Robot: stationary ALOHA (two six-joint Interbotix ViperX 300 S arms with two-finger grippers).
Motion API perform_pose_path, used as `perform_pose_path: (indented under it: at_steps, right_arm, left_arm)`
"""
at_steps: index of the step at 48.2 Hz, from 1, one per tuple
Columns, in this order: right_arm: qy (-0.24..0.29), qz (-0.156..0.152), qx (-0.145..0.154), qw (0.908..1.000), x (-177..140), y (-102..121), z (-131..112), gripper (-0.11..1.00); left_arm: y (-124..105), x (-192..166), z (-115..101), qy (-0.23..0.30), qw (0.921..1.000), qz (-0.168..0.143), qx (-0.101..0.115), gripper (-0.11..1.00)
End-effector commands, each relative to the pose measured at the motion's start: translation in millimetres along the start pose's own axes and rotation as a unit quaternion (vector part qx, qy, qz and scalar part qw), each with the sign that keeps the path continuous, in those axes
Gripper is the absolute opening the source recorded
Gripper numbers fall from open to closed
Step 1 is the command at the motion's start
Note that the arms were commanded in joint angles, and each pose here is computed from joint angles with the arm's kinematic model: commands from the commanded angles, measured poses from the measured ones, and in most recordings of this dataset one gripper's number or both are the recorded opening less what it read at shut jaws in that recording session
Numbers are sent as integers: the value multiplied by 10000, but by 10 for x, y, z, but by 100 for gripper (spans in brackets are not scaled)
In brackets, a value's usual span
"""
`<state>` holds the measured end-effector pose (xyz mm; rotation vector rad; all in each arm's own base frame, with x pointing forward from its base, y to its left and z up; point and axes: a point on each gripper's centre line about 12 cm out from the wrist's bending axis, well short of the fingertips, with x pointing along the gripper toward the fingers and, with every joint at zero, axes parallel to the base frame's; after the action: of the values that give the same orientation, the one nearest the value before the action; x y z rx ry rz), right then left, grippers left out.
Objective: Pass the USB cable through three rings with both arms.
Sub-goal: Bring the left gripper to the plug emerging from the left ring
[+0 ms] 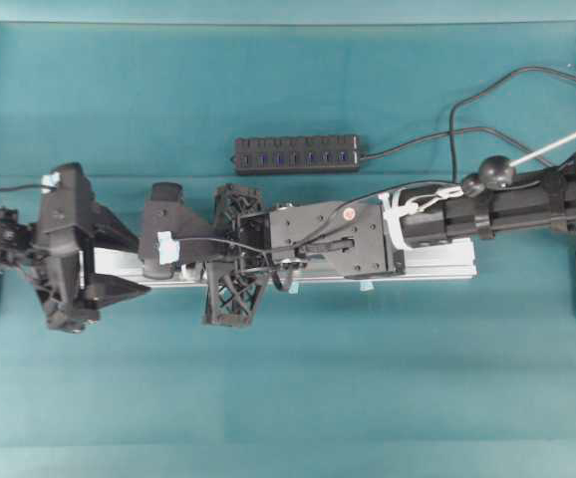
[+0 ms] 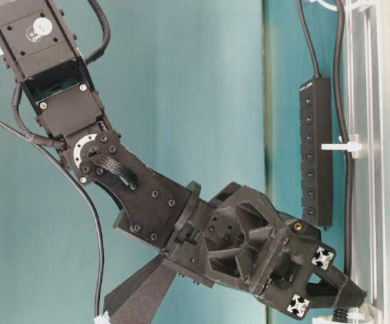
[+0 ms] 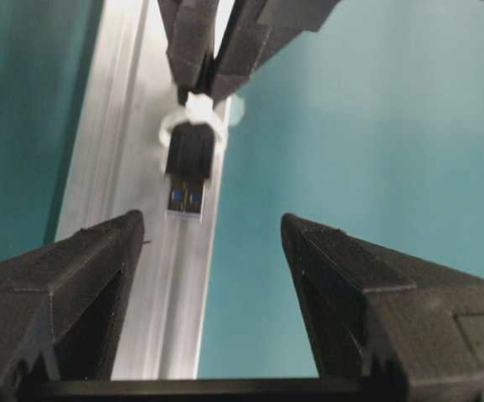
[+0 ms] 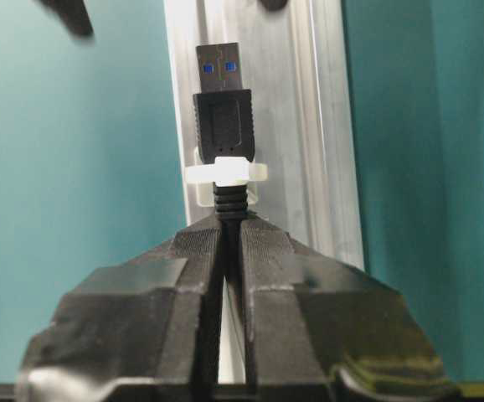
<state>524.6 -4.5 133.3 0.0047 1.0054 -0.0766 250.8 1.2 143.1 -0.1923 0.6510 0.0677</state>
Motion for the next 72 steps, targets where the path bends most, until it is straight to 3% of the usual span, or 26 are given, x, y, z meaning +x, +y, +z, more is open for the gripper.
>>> perform_pose_path:
  at_steps: [1, 35, 49, 72]
  right_arm:
    - [-152, 25, 54, 9999, -58, 18, 82, -9]
    - [-190, 31, 54, 9998, -58, 20, 91, -9]
    - [-182, 30, 54, 9998, -56, 19, 86, -9]
    - [-174, 34, 60, 9998, -58, 20, 78, -9]
  left_arm:
    - [-20, 46, 76, -148, 9999, -40, 27, 74]
    - [17, 235, 51, -156, 9999, 0, -3, 74]
    - [39, 317, 126, -188, 9997, 48, 160, 74]
    - [56, 333, 35, -37, 9999, 73, 104, 73]
